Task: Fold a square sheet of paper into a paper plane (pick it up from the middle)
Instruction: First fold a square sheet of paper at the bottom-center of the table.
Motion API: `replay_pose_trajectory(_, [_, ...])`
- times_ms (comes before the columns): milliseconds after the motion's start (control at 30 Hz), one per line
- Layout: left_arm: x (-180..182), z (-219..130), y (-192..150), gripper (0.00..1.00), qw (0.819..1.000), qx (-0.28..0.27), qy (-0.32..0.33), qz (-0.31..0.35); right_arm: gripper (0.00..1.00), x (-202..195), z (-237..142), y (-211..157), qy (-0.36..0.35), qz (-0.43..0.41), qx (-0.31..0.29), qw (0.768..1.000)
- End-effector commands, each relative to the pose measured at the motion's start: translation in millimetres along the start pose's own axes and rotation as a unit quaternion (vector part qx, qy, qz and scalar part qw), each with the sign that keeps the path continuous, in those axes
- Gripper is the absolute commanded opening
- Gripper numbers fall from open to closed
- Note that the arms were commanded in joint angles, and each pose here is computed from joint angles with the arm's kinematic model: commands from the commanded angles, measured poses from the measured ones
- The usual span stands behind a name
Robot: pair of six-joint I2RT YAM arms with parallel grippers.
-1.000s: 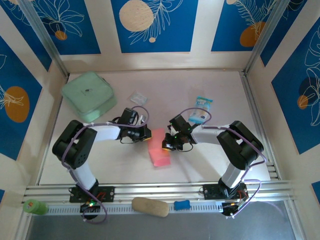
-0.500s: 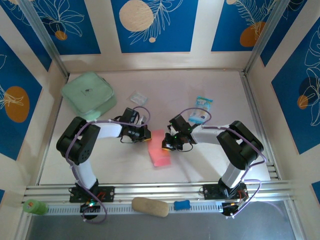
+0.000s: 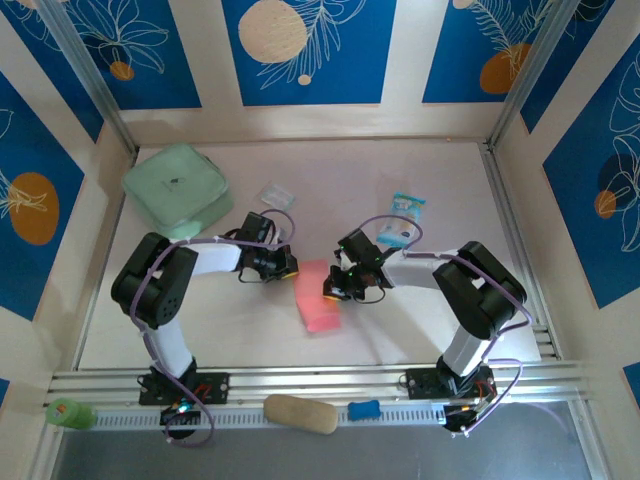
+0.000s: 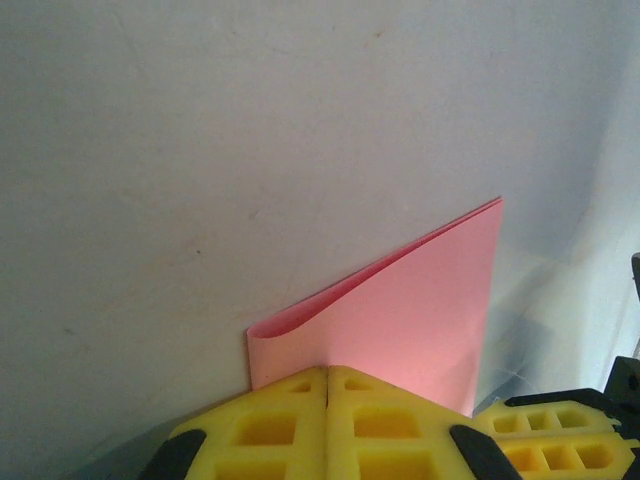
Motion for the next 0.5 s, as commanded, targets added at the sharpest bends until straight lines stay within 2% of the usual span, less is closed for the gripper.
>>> replay_pose_trajectory(0, [34, -2, 22, 0.0, 0.996, -0.048, 0.066, -0.029, 0.0, -57, 8, -24, -0.1, 0.046, 0.033, 0.993])
replay_pose_trajectory(467, [41, 0, 41, 0.0, 0.992, -0.059, 0.092, -0.056, 0.0, -57, 8, -25, -0.1, 0.046, 0.033, 0.993])
Point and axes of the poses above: each hand's point on the last joint's axis, 136 mm out from that joint toward the fingers, its own z axis out along the fingers, its own x axis along the line the jaws close on, y = z × x, the point moved 1 cm from there along -z, back along the fingers, and after that the axes turned 7 degrees about z, right-handed, at the moved point
